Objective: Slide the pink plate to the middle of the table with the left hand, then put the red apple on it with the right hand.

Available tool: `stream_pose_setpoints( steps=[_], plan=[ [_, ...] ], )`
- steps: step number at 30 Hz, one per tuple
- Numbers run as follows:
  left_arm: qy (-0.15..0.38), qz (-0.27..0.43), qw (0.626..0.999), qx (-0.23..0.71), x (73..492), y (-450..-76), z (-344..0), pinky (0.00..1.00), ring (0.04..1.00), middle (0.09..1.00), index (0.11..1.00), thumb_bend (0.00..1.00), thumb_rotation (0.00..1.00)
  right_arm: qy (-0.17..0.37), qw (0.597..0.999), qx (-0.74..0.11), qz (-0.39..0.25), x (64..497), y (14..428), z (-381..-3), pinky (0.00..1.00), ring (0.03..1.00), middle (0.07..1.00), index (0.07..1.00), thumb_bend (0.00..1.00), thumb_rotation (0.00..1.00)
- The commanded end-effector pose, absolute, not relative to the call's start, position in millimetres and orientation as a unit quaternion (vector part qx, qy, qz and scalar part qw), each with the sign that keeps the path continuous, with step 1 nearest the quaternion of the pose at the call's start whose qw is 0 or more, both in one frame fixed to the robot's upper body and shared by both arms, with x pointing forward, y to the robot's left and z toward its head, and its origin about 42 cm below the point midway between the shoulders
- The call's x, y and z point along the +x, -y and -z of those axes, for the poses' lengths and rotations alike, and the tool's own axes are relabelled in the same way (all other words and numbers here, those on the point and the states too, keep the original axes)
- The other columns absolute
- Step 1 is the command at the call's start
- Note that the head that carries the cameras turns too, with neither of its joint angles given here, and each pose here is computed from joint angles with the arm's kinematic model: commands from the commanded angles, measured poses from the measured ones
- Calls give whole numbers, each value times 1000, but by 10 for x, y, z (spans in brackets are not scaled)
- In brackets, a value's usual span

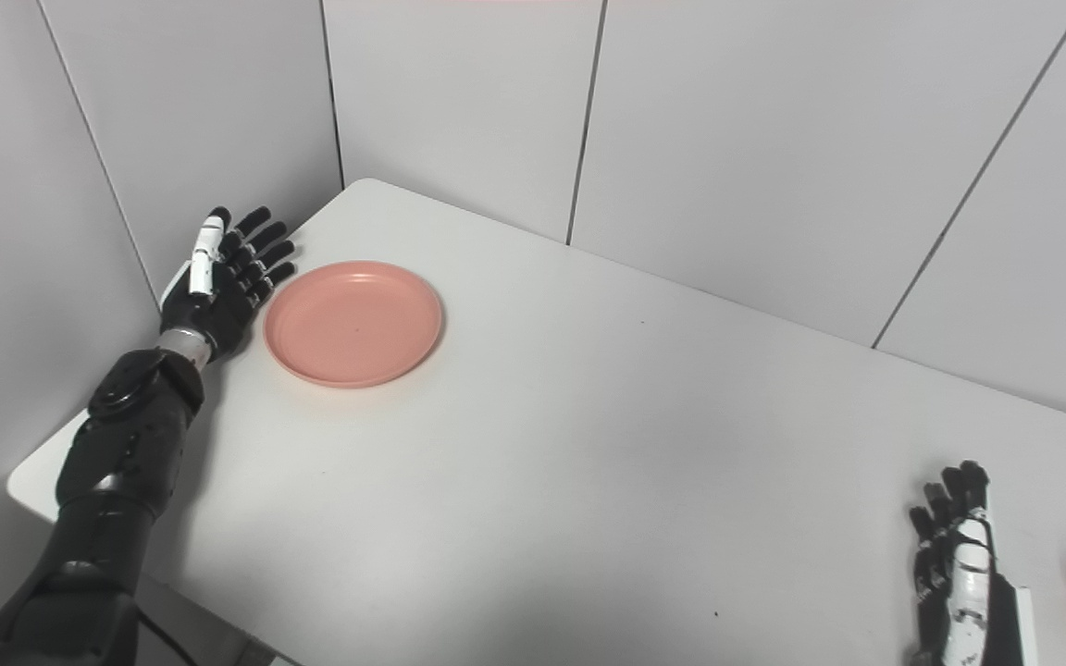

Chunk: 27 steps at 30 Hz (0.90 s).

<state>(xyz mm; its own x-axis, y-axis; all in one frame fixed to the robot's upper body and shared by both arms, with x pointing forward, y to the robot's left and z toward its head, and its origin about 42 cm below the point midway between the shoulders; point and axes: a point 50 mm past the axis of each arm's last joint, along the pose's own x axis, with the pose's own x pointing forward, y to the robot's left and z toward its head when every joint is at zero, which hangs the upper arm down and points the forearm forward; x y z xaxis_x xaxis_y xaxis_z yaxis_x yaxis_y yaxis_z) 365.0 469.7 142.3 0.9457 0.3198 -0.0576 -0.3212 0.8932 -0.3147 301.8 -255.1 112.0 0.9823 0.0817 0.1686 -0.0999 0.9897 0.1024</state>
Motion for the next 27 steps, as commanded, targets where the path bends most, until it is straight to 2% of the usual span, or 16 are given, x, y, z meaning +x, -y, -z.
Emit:
stream_pose_setpoints(
  steps=[1,9,13,27],
  plan=[
    [26,-160,976,-148,3763,-4794,-1639,891,875,876,856,323,1000,25,997,64,-33,2797,2592,-799,1000,1000,1000,1000,122,1000],
    [10,-156,974,-164,3798,-4792,-1562,858,865,873,855,289,1000,25,997,67,-32,2793,2581,-804,1000,1000,1000,1000,112,1000],
    [6,-145,973,-179,3819,-4742,-1526,895,889,893,883,309,1000,23,997,64,-32,2791,2587,-804,1000,1000,1000,1000,119,1000],
    [-11,-120,979,-163,3947,-4647,-1393,848,855,861,855,388,1000,23,997,68,-31,2786,2585,-806,1000,1000,1000,1000,128,1000]
  ],
)
